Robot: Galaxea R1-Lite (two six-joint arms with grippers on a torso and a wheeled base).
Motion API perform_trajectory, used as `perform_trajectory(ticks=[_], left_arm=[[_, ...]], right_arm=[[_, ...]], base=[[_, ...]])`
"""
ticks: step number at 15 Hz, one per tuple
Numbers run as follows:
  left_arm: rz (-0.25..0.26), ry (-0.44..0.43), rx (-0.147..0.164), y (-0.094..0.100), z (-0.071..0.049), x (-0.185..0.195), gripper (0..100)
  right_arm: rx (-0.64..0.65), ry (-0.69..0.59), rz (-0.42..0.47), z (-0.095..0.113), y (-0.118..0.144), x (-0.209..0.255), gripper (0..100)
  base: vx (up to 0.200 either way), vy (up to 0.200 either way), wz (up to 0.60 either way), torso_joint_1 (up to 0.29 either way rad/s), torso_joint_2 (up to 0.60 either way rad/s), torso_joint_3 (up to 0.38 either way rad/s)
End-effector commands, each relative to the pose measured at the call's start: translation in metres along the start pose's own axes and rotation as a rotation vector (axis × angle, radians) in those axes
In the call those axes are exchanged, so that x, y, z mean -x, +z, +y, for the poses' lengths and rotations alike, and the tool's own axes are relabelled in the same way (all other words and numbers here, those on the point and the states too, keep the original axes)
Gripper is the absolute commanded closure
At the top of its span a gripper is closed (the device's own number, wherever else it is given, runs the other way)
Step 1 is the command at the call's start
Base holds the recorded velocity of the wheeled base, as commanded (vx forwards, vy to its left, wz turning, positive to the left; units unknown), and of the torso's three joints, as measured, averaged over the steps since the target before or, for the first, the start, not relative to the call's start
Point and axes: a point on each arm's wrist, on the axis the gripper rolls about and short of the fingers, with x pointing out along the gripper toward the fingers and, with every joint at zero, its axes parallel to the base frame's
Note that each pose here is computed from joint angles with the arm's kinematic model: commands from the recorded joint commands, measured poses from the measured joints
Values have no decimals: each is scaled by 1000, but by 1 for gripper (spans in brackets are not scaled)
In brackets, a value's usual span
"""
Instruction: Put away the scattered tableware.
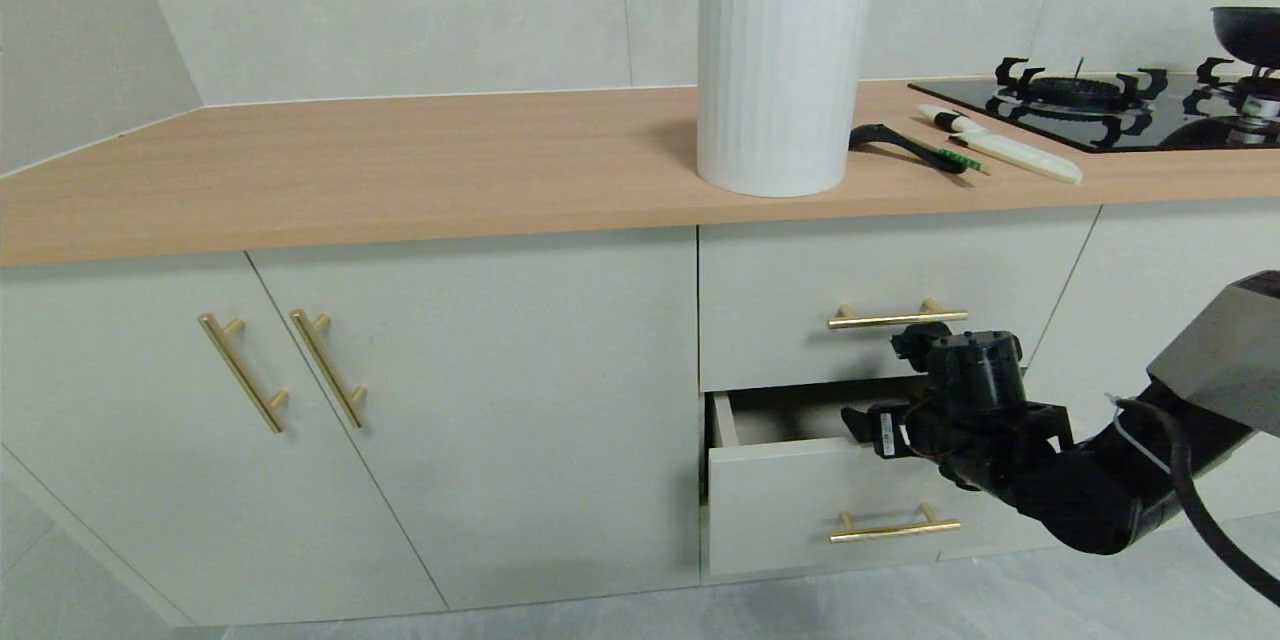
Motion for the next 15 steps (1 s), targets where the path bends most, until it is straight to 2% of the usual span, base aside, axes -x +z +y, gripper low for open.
perform_trajectory(ticks=[1, 10, 15], left_arm=[[0, 0, 0, 0, 0, 0, 0], [0, 0, 0, 0, 0, 0, 0], [0, 0, 0, 0, 0, 0, 0]], right_arm=[[6, -8, 37, -1, -11, -9, 0], [20, -7, 82, -4, -2, 9, 0], [39, 35, 176, -6, 2, 29, 0]], base=[[0, 0, 0, 0, 0, 0], [0, 0, 0, 0, 0, 0], [0, 0, 0, 0, 0, 0]])
